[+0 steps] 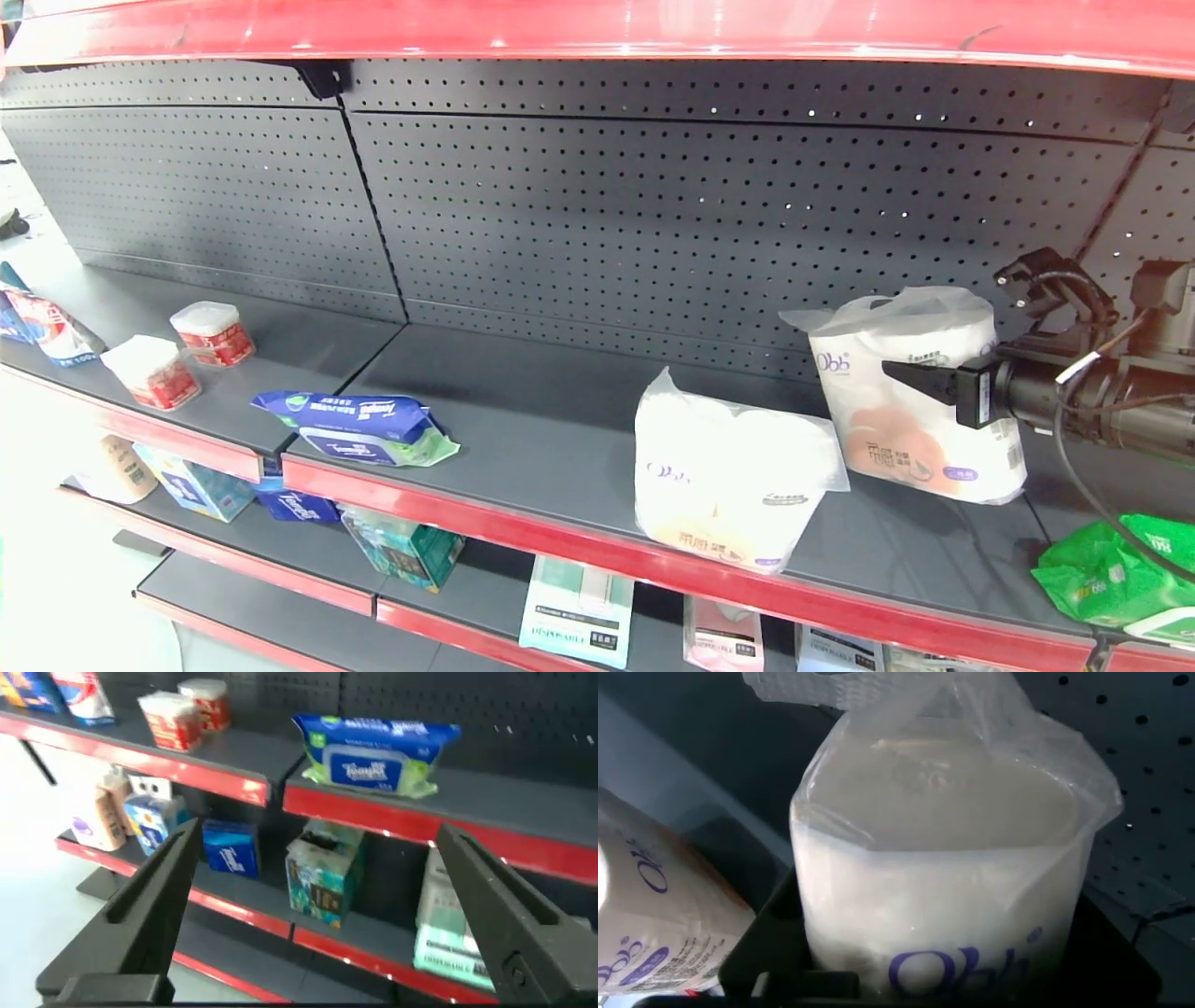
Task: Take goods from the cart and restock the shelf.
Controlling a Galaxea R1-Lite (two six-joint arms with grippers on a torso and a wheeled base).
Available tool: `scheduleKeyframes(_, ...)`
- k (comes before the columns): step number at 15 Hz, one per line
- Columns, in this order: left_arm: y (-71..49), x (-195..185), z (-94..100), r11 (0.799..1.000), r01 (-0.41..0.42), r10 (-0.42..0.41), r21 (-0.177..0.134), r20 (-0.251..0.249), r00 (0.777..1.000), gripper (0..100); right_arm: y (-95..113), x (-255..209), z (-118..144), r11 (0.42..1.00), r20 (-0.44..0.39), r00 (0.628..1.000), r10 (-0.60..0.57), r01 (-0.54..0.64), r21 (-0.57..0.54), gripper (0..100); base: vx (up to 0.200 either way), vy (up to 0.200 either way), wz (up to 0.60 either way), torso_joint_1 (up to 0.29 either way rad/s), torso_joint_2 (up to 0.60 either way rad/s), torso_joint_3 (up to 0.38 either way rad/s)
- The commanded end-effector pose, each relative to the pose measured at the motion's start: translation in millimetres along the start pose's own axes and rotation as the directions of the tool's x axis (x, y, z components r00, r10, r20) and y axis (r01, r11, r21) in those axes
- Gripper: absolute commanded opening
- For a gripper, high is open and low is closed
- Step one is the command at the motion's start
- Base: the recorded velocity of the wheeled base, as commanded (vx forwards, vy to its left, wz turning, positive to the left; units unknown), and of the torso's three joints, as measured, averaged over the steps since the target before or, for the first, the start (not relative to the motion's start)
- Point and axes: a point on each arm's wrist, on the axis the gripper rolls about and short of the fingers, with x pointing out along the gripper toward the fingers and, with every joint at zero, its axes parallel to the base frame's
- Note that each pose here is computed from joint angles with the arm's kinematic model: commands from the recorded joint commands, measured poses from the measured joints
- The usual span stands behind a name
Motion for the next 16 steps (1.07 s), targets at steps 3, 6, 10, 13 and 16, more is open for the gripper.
scheduleKeyframes(3, 1.1, 0, -1.9, 1.0, -0.02, 0.02, -0.013, -0.012, 1.0, 100, 0, 1, -2, 1.0, -0.009, 1.0, 0.002, -0.002, 0.004, 0, 0.0, 0.0, 0.0, 0.0, 0.0, 0.0)
scheduleKeyframes(6, 1.1, 0, -1.7, 1.0, -0.02, 0.02, -0.013, -0.01, 1.0, 100, -2, 7, -3, 1.0, -0.004, 1.0, 0.001, -0.001, 0.001, 0, 0.0, 0.0, 0.0, 0.0, 0.0, 0.0)
scheduleKeyframes(10, 1.1, 0, -1.7, 1.0, -0.02, 0.02, -0.013, -0.01, 1.0, 100, -3, 13, -6, 1.0, 0.01, 1.0, -0.002, 0.003, -0.004, 0, 0.0, 0.0, 0.0, 0.0, 0.0, 0.0)
scheduleKeyframes(13, 1.1, 0, -1.7, 1.0, -0.02, 0.02, -0.013, -0.01, 1.0, 100, -4, 14, -4, 1.0, 0.019, 1.0, 0.003, -0.003, -0.004, 0, 0.0, 0.0, 0.0, 0.0, 0.0, 0.0)
scheduleKeyframes(16, 1.1, 0, -1.7, 1.0, -0.02, 0.02, -0.013, -0.01, 1.0, 100, -2, 14, -4, 0.998, 0.031, 0.998, 0.058, -0.058, -0.004, 0, 0.0, 0.0, 0.0, 0.0, 0.0, 0.0)
